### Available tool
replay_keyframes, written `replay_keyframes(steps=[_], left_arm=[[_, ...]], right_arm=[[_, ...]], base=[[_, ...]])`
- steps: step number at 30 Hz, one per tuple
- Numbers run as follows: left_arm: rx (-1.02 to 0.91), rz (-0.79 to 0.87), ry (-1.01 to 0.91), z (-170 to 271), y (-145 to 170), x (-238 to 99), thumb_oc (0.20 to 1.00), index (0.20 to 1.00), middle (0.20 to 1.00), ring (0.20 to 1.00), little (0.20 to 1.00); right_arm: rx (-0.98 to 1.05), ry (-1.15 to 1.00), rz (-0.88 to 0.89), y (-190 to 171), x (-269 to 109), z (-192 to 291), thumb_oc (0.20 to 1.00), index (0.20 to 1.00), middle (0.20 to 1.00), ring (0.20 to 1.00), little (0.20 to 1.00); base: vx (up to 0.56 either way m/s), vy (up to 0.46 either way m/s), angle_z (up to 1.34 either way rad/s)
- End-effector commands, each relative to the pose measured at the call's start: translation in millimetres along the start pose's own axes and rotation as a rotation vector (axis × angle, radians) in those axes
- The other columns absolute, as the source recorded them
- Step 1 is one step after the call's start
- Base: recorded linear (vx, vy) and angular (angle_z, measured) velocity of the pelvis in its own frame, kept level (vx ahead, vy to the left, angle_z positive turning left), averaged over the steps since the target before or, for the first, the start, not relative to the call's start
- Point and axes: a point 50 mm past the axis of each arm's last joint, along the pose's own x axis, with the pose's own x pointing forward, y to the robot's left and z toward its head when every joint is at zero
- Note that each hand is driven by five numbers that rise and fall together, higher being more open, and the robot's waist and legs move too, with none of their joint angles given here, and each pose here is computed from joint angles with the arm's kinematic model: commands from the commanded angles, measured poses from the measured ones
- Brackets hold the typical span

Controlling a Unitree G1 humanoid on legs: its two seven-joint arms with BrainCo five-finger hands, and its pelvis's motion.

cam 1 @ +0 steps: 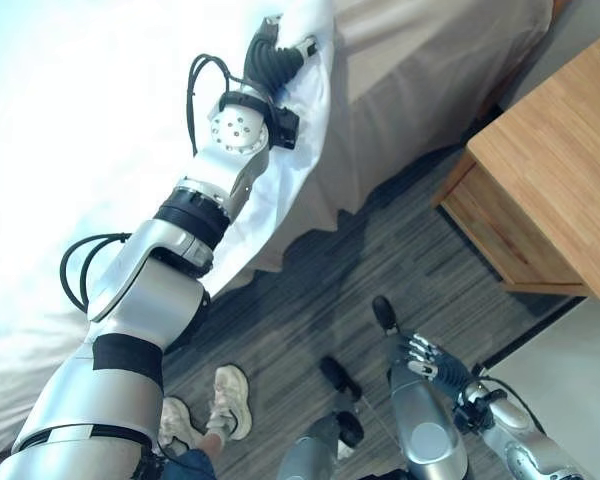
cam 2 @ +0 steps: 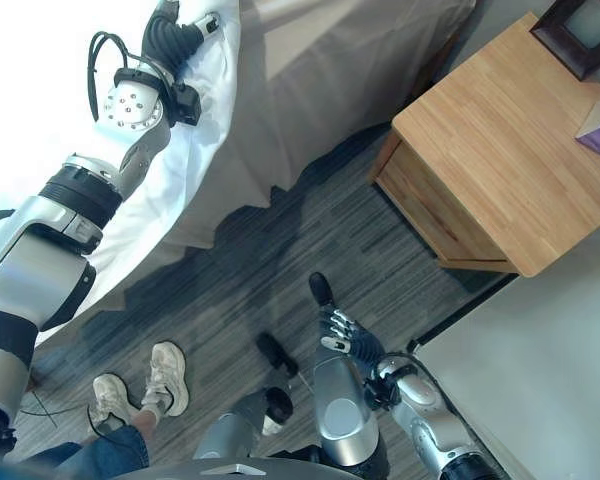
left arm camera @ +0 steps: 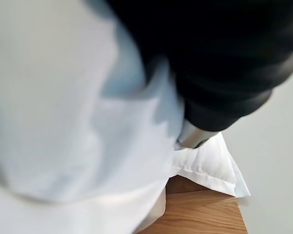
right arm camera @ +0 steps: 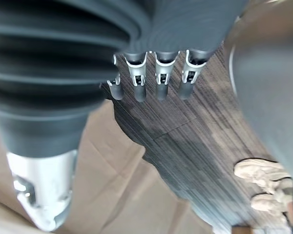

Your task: Making the bed.

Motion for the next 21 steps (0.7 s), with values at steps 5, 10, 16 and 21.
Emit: replay_keyframes(steps=[5,10,16,21], left_arm=[[-0.304,-0.295,-0.312,71,-81,3,1.0,1.0,1.0,1.0,1.0],[-0.318,-0.327,-0.326,73,-84,0,1.0,1.0,1.0,1.0,1.0],[-0.451,-0.484,-0.455,97,-104,-24,1.0,1.0,1.0,1.0,1.0],[-0.607,-0.569,-0.462,63,-85,-72,1.0,1.0,1.0,1.0,1.0]], right_arm=[[-0.023,0.065,0.002,-9,-29,-12,1.0,1.0,1.0,1.0,1.0],[-0.026,0.087,0.016,-8,-30,-16,1.0,1.0,1.0,1.0,1.0],[-0.032,0.093,0.035,-5,-28,-17,1.0,1.0,1.0,1.0,1.0],[-0.047,0.016,-0.015,-6,-21,-6,1.0,1.0,1.0,1.0,1.0]], base=[[0.01,-0.005,-0.19],[0.0,-0.033,-0.24],[-0.01,-0.046,0.03],[-0.07,-0.089,0.1]])
